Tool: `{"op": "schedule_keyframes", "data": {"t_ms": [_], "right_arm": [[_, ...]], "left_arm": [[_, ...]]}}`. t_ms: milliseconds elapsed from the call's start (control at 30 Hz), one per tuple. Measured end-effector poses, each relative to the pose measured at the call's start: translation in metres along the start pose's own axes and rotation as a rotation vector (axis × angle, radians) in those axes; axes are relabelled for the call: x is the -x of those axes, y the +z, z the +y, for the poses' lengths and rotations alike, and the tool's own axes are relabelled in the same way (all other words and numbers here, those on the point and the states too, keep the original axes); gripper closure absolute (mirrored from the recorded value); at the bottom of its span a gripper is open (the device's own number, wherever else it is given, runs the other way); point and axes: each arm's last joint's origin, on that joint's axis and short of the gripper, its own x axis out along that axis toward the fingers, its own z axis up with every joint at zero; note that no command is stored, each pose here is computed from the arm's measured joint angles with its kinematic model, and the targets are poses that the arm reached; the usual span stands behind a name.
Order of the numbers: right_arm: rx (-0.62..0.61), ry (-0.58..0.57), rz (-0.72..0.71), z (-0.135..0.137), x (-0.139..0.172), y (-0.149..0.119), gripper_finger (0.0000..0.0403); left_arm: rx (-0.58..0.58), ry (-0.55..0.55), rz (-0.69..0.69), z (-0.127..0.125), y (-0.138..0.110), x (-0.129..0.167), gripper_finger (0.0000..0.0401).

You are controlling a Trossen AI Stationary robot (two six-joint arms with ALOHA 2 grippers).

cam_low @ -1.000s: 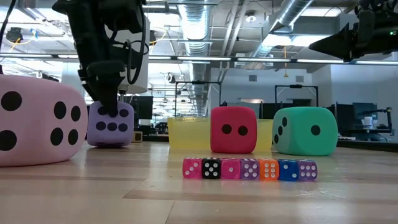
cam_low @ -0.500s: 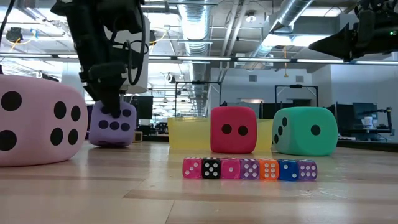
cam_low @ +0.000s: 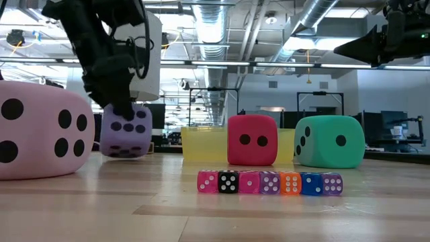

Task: Pick & Place Dice
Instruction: Put the big purple dice into the yellow bin

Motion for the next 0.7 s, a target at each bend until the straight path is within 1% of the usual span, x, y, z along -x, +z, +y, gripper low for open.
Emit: {"op": "schedule_keyframes", "data": {"t_ms": [200, 333, 467, 633, 700], "right_arm": [[0.0, -0.001, 0.0, 0.0, 0.0, 0.0, 0.04], [0.0, -0.001, 0.0, 0.0, 0.0, 0.0, 0.04], [0.0, 0.0, 0.0, 0.0, 0.0, 0.0, 0.04], [-0.001, 0.0, 0.0, 0.0, 0.0, 0.0, 0.04], [0.0, -0.001, 0.0, 0.0, 0.0, 0.0, 0.04]], "left_arm": [[0.017, -0.036, -0.034, -0.002, 0.004, 0.001, 0.0088], [0.04, -0.071, -0.096, -0.006, 0.011, 0.002, 0.0117], [0.012, -0.1, -0.154, -0.009, 0.017, 0.003, 0.0147], [0.012, -0.157, -0.118, -0.009, 0.013, 0.001, 0.0191], [0.015, -0.162, -0.121, -0.009, 0.012, 0.0, 0.0203]]}}
